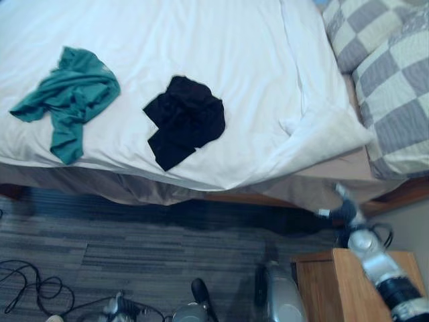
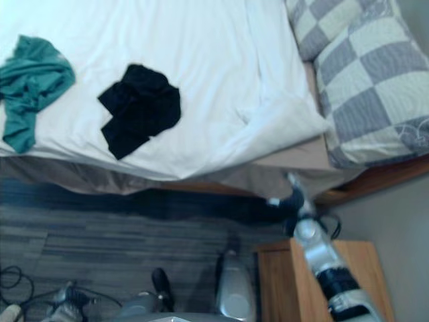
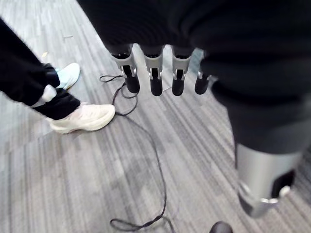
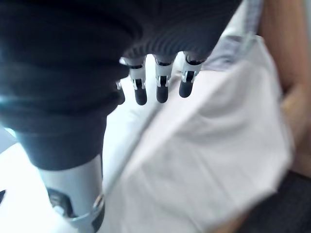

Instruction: Tidy up the quilt and then pick up the clothes from the bed and put them into the laundry hamper.

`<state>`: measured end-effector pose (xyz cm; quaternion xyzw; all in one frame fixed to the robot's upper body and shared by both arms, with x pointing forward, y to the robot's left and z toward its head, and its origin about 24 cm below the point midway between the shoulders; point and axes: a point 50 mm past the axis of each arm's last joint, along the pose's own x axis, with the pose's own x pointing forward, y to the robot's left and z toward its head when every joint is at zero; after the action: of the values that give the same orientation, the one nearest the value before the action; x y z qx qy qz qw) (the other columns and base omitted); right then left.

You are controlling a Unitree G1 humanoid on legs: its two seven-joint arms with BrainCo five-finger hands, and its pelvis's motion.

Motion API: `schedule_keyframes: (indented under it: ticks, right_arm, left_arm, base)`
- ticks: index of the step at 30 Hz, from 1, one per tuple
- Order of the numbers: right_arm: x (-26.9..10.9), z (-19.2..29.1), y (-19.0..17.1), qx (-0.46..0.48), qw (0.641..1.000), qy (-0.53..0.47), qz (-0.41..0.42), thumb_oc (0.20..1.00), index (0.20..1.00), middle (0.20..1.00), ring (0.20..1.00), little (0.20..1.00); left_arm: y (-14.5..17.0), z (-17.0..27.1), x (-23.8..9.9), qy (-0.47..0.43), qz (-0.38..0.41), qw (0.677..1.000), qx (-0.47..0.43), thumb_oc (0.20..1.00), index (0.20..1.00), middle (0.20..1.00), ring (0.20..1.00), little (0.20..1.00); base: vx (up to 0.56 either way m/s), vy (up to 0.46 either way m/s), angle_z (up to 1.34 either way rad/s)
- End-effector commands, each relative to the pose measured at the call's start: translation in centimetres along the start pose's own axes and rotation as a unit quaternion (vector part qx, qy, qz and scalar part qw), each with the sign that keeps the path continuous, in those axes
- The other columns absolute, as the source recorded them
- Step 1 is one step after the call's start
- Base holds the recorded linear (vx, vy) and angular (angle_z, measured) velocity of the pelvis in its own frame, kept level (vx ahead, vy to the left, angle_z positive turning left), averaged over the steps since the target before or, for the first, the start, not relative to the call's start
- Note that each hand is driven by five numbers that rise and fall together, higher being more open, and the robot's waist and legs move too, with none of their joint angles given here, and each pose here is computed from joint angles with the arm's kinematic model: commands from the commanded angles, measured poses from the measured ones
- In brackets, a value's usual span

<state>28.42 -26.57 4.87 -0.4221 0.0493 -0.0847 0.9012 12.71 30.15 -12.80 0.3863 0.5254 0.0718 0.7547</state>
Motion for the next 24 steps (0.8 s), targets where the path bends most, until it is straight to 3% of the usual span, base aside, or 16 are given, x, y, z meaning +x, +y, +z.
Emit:
schedule_keyframes:
  ticks: [1, 7, 9, 12, 20, 21, 22, 24]
  right_arm:
    - [2.9, 4.6, -7.5, -0.051, 0.987, -0.101, -0.117, 1.0, 1.0, 1.0, 1.0, 1.0]
    - [4.6, 9.7, -11.0, -0.097, 0.966, -0.178, -0.16, 1.0, 1.0, 1.0, 1.0, 1.0]
    - [5.3, 13.5, -14.3, -0.138, 0.943, -0.222, -0.205, 1.0, 1.0, 1.0, 1.0, 1.0]
    - [5.8, 16.0, -16.6, -0.163, 0.926, -0.241, -0.239, 1.0, 1.0, 1.0, 1.0, 1.0]
    - [7.3, 19.2, -18.6, -0.206, 0.909, -0.238, -0.272, 1.0, 1.0, 1.0, 1.0, 1.0]
    - [8.0, 19.4, -18.4, -0.216, 0.912, -0.227, -0.264, 0.357, 0.357, 0.357, 0.357, 0.357]
    - [8.0, 19.4, -18.4, -0.216, 0.912, -0.227, -0.264, 0.2, 0.2, 0.2, 0.2, 0.2]
    - [9.1, 18.7, -16.8, -0.22, 0.925, -0.2, -0.235, 0.2, 0.2, 0.2, 0.2, 0.2]
  left_arm:
    - [-0.4, 1.6, 0.0, -0.038, -0.005, 0.999, 0.03, 1.0, 1.0, 1.0, 1.0, 1.0]
    - [-0.4, 2.7, -0.1, -0.059, 0.0, 0.998, 0.015, 1.0, 1.0, 1.0, 1.0, 1.0]
    - [-0.6, 4.1, -0.2, -0.089, 0.002, 0.996, 0.017, 1.0, 1.0, 1.0, 1.0, 1.0]
    - [-0.7, 5.1, -0.3, -0.109, 0.005, 0.994, 0.015, 1.0, 1.0, 1.0, 1.0, 1.0]
    - [-0.7, 7.6, -0.7, -0.159, 0.012, 0.987, 0.012, 1.0, 1.0, 1.0, 1.0, 1.0]
    - [-0.8, 8.2, -0.8, -0.166, 0.012, 0.986, 0.009, 1.0, 1.0, 1.0, 1.0, 1.0]
    - [-0.8, 8.2, -0.8, -0.166, 0.012, 0.986, 0.009, 1.0, 1.0, 1.0, 1.0, 1.0]
    - [-1.1, 8.7, -0.9, -0.171, 0.01, 0.985, 0.005, 1.0, 1.0, 1.0, 1.0, 1.0]
  base:
    - [0.19, -0.301, 0.39]
    - [0.08, -0.138, 0.16]
    - [0.01, -0.104, -0.24]
    - [0.01, -0.066, 0.08]
    - [0.0, -0.039, -0.01]
    - [0.0, 0.0, 0.0]
    - [0.0, 0.0, 0.0]
    - [0.0, -0.007, -0.02]
